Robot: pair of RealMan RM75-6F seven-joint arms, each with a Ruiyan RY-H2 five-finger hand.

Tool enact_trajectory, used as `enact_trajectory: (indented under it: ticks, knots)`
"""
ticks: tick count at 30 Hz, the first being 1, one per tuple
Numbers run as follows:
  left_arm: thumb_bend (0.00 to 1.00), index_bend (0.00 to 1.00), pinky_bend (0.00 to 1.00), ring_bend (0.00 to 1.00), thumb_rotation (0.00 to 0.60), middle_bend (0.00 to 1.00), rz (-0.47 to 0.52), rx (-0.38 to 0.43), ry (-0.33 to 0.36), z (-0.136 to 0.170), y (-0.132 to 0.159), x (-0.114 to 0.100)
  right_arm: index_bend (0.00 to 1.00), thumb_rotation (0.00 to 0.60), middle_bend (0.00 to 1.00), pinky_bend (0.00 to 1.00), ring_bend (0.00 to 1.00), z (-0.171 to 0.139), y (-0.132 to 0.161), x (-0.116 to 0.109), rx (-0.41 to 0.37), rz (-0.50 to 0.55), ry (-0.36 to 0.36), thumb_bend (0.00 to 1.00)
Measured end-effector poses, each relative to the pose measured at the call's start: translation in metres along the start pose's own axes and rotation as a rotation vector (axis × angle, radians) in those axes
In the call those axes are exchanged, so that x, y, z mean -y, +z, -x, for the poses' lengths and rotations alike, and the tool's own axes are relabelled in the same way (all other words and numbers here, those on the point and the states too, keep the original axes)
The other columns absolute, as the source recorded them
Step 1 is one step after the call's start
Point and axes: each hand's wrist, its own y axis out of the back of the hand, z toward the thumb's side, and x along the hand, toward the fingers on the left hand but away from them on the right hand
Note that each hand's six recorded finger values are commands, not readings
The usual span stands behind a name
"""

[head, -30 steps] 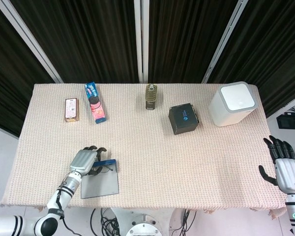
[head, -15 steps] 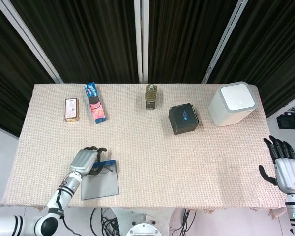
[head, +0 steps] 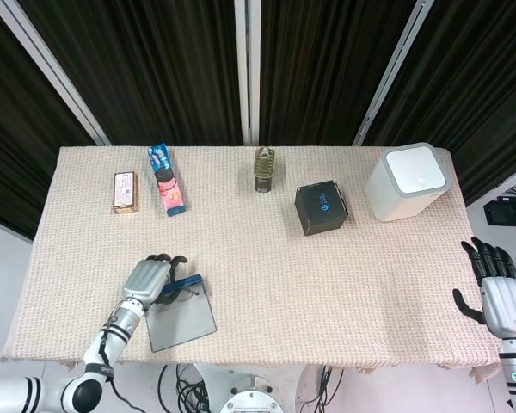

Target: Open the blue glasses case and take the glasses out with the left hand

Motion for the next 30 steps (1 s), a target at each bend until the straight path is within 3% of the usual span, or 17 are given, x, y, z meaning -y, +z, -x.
enact_trajectory:
  ticks: [11, 20, 30]
  knots:
    - [0.37, 0.22, 0.22, 0.21, 0.6, 0.52, -0.101, 0.018, 0.127, -0.01, -0.002, -0.02, 0.0, 0.6, 0.0, 0.0, 0.0, 0.001, -0.003, 0.0, 0.01, -0.001, -0.001, 0.32]
    - [0.37, 0.22, 0.22, 0.22, 0.6, 0.54, -0.266, 0.041, 0.229, -0.018, -0.002, -0.024, 0.0, 0.6, 0.0, 0.0, 0.0, 0.003, -0.005, 0.003, 0.018, -0.001, 0.009, 0.32]
    - [0.37, 0.22, 0.22, 0.23, 0.6, 0.55, -0.526, 0.101, 0.345, -0.021, 0.009, -0.012, 0.0, 0.6, 0.0, 0.0, 0.0, 0.004, -0.009, 0.005, 0.026, 0.002, 0.015, 0.32]
